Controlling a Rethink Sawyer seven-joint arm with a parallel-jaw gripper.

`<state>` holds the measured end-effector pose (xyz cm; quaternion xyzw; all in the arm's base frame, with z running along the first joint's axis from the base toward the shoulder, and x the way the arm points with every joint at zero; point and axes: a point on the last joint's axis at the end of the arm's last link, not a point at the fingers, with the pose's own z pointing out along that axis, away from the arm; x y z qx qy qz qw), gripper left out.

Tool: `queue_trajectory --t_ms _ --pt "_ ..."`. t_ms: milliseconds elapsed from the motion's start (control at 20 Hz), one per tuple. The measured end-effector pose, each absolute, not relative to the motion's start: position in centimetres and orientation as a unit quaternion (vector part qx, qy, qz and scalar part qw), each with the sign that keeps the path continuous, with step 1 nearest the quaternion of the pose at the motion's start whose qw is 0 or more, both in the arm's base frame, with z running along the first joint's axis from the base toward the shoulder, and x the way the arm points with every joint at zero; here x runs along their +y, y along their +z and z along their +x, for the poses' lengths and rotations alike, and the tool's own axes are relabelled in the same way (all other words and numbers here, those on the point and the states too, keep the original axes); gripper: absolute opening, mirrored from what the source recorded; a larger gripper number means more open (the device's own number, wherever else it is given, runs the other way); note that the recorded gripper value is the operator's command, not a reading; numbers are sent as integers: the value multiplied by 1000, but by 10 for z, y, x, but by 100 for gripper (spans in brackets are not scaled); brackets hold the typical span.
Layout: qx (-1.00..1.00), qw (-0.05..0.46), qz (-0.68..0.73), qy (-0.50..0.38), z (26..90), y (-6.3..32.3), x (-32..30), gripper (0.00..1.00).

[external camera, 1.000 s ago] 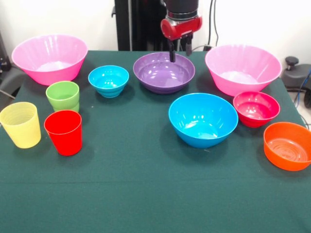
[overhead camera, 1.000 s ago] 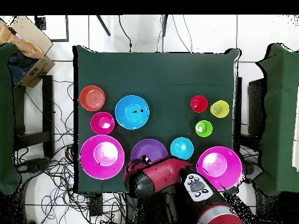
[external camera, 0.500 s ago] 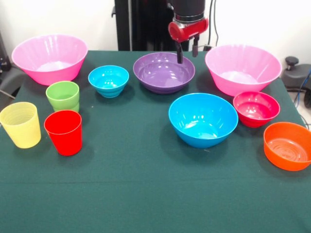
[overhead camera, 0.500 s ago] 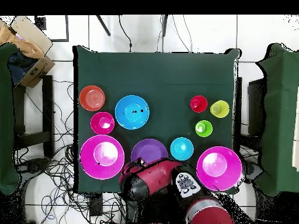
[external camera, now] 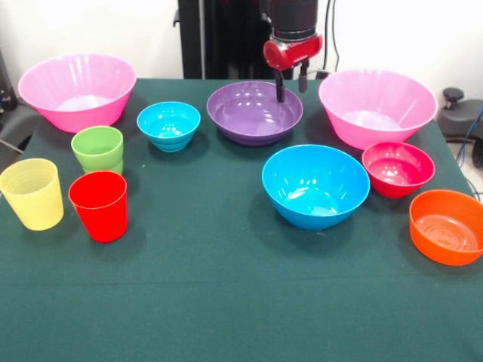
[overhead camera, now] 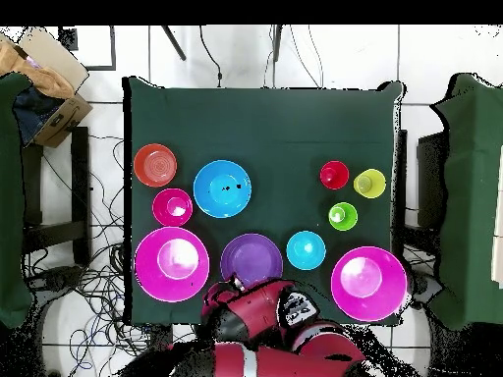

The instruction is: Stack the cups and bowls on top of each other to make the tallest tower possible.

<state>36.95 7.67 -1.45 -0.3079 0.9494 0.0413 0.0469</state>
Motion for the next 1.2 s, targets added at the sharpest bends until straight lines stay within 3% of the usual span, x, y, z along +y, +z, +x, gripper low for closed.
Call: queue_trajectory --t_ms 900,950,1200 --pt "955 82 -281 38 339 -47 51 100" --pt "955 90 -279 38 339 -48 49 0" --pt "954 106 -278 35 342 -45 47 0"
